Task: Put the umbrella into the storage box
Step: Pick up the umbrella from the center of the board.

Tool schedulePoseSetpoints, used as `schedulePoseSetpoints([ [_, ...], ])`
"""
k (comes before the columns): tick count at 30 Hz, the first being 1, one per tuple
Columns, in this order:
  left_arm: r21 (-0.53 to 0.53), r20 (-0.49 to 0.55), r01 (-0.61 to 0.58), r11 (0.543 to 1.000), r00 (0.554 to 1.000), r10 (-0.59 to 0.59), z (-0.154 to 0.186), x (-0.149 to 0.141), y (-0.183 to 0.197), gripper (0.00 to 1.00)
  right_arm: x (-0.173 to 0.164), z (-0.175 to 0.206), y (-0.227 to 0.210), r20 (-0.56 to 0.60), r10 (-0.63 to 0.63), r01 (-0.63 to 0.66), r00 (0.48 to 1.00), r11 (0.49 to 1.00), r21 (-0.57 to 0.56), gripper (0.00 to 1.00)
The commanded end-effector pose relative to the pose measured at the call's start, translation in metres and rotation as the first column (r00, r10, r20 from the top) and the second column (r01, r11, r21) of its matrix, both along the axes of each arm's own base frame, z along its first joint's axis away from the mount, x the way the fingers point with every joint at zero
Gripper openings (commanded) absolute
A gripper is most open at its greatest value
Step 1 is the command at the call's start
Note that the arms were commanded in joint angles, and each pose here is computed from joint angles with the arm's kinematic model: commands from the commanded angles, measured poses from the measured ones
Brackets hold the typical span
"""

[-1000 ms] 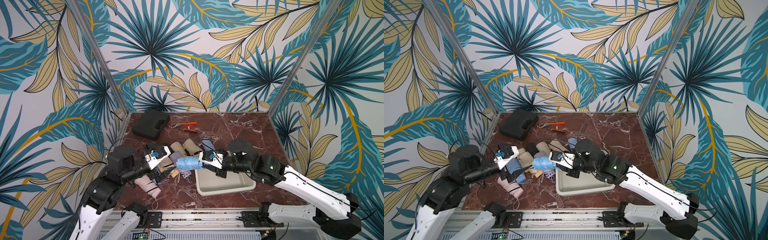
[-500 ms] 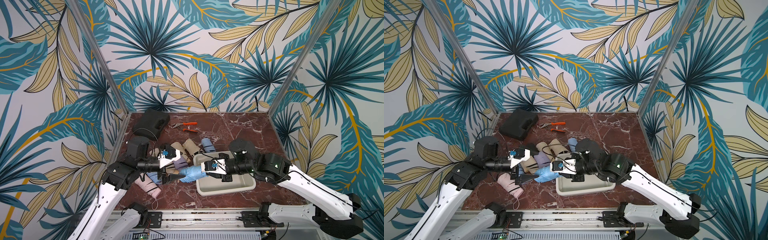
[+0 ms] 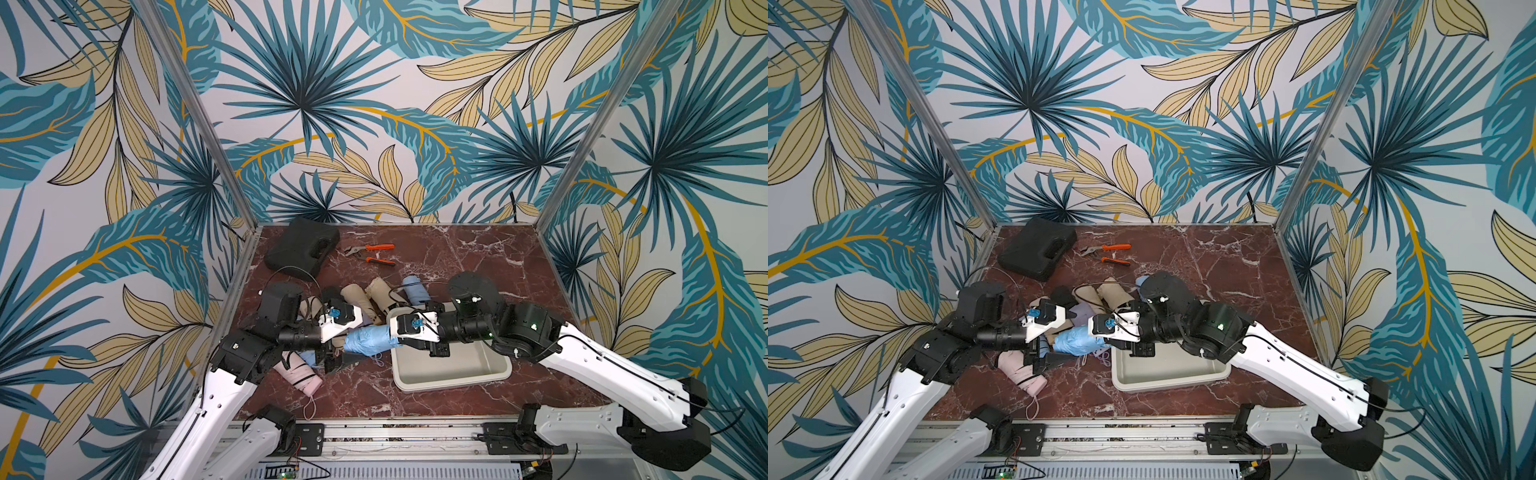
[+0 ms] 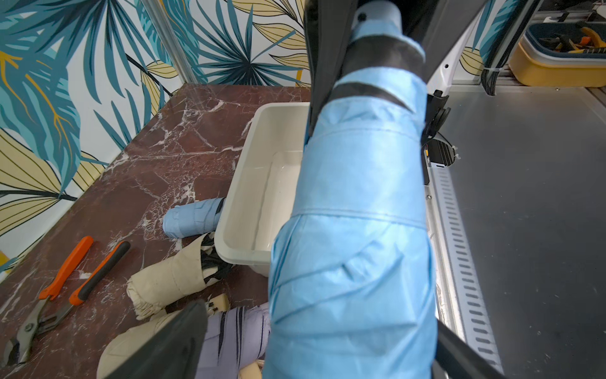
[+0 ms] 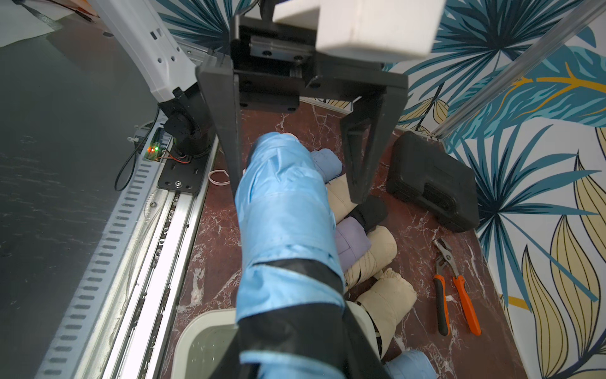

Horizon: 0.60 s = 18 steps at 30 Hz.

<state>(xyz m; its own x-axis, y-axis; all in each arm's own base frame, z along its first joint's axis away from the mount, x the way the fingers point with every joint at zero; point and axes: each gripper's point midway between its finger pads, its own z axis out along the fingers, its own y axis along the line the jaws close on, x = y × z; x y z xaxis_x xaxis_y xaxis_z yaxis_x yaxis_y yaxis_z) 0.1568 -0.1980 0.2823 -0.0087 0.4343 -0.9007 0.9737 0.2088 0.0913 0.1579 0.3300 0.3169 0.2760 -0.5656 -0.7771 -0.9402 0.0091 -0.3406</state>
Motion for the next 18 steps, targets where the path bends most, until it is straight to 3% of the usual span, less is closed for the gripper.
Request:
schedulePoseSetpoints([
  [1, 0.004, 0.088, 0.0, 1.0, 0.996, 0.0, 0.005, 0.003, 0.001, 0.83, 0.0, 0.024, 0.015, 0.011, 0.022, -0.023, 1.0, 0.994, 0.11, 0.0],
  [7, 0.086, 0.08, -0.016, 0.996, 0.997, 0.009, -0.011, 0.006, 0.008, 0.57, 0.004, 0.028, 0.018, 0.016, 0.005, -0.007, 1.0, 0.992, 0.129, 0.0],
  [12, 0.076, 0.087, -0.015, 0.997, 0.996, 0.008, -0.008, 0.005, 0.007, 0.37, 0.008, 0.025, 0.019, 0.01, -0.017, 0.015, 1.0, 0.991, 0.131, 0.0],
  [13, 0.069, 0.092, -0.015, 0.997, 0.996, 0.008, -0.007, 0.005, 0.007, 0.32, 0.01, 0.024, 0.019, 0.008, -0.029, 0.028, 1.0, 0.991, 0.132, 0.03],
  [15, 0.053, 0.104, -0.02, 0.998, 0.994, 0.014, -0.005, 0.007, 0.006, 0.16, 0.016, 0.023, 0.016, 0.009, -0.071, 0.069, 0.997, 0.987, 0.143, 0.38],
  [18, 0.035, 0.12, -0.034, 0.999, 0.992, 0.029, -0.002, 0.01, 0.005, 0.0, 0.019, 0.021, 0.008, 0.018, -0.125, 0.12, 0.992, 0.978, 0.171, 0.58],
])
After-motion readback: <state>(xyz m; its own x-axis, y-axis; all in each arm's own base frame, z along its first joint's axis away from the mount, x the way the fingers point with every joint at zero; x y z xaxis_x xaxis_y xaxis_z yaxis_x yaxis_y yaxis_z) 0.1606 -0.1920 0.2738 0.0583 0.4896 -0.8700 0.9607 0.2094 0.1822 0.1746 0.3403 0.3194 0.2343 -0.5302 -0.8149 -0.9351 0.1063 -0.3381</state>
